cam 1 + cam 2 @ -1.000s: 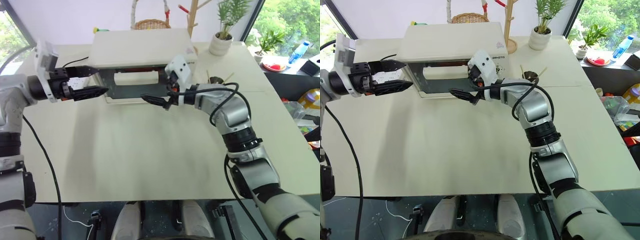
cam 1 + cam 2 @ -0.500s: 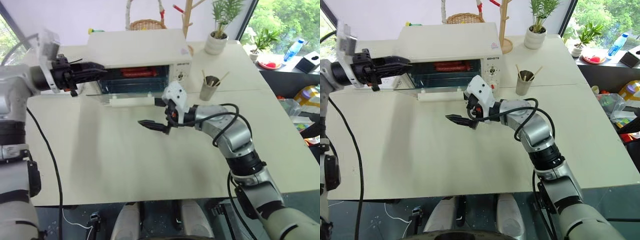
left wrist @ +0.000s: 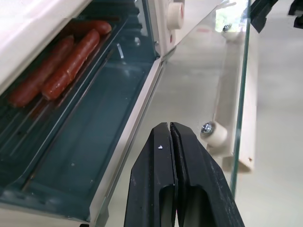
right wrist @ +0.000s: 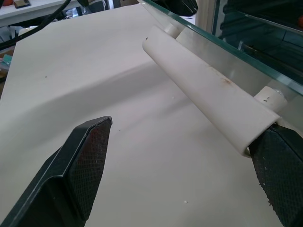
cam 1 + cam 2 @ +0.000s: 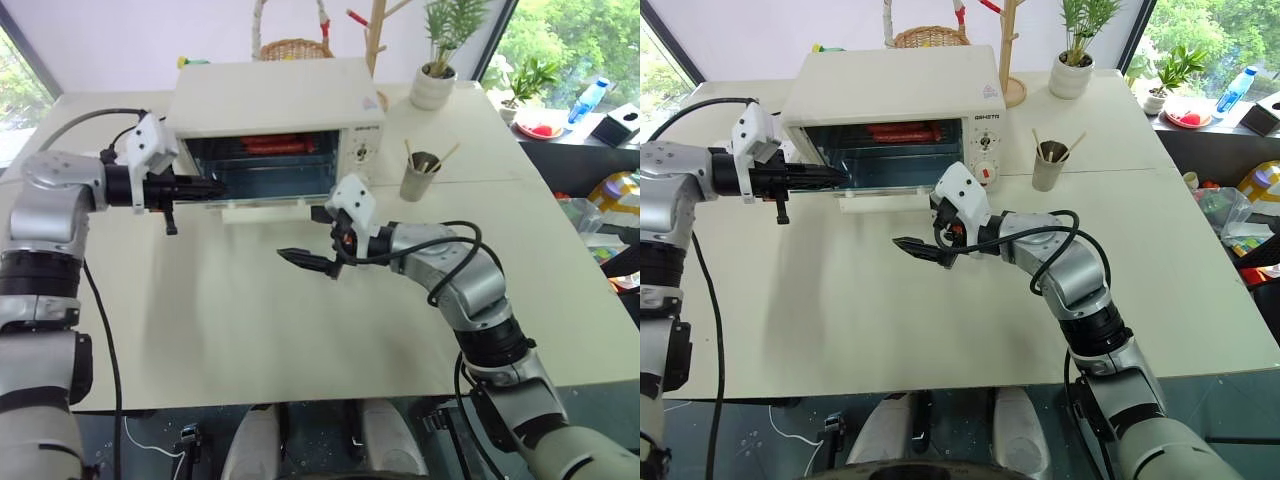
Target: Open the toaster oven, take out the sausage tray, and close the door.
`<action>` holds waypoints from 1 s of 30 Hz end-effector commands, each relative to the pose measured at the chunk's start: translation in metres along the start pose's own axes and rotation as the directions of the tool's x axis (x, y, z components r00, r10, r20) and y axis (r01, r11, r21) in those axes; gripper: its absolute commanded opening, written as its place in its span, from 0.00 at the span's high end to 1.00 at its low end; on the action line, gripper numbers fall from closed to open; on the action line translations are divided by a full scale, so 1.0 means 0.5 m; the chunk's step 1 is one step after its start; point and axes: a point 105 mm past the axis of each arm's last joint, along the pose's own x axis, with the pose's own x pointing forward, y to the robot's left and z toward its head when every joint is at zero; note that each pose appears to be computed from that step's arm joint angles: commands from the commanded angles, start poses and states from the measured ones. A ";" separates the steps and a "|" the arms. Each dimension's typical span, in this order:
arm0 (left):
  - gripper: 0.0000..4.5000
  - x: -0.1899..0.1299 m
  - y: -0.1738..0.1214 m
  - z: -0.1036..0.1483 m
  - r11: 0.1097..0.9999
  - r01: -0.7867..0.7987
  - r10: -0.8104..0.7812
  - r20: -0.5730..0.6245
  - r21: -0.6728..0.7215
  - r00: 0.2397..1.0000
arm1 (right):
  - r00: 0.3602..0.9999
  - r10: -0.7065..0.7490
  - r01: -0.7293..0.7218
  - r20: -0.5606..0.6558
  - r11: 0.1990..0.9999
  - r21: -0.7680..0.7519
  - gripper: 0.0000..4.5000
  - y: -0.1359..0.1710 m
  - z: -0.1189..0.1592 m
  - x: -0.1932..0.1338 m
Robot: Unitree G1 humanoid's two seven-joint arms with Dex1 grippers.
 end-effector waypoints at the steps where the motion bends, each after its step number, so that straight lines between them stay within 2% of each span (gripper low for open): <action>1: 0.99 -0.003 0.006 0.024 0.999 -0.008 0.007 0.023 0.034 1.000 | 0.999 0.009 -0.008 0.039 1.000 -0.011 0.00 0.013 0.023 -0.019; 9: 0.99 0.002 0.005 0.030 1.000 0.000 -0.001 0.043 0.022 0.999 | 0.992 -0.112 0.113 -0.059 0.994 0.013 0.00 -0.018 -0.023 -0.061; 12: 0.99 0.005 -0.006 0.025 1.000 0.023 -0.023 0.038 0.011 0.999 | 0.985 -0.136 0.140 -0.104 0.989 0.040 0.00 -0.021 -0.042 -0.103; 16: 0.99 0.006 -0.022 0.005 0.999 0.036 -0.035 0.021 -0.024 0.999 | 0.987 -0.087 0.096 -0.137 0.993 0.065 0.00 0.011 -0.051 -0.174; 22: 0.99 0.011 -0.068 -0.041 0.996 0.039 -0.039 0.002 -0.086 0.999 | 0.987 -0.090 0.095 -0.132 0.995 0.031 0.00 0.023 -0.022 -0.243; 30: 0.99 0.038 -0.104 -0.126 0.976 -0.094 0.090 -0.034 -0.195 0.995 | 0.959 -0.271 0.267 -0.080 0.962 -0.052 0.00 -0.035 0.013 -0.254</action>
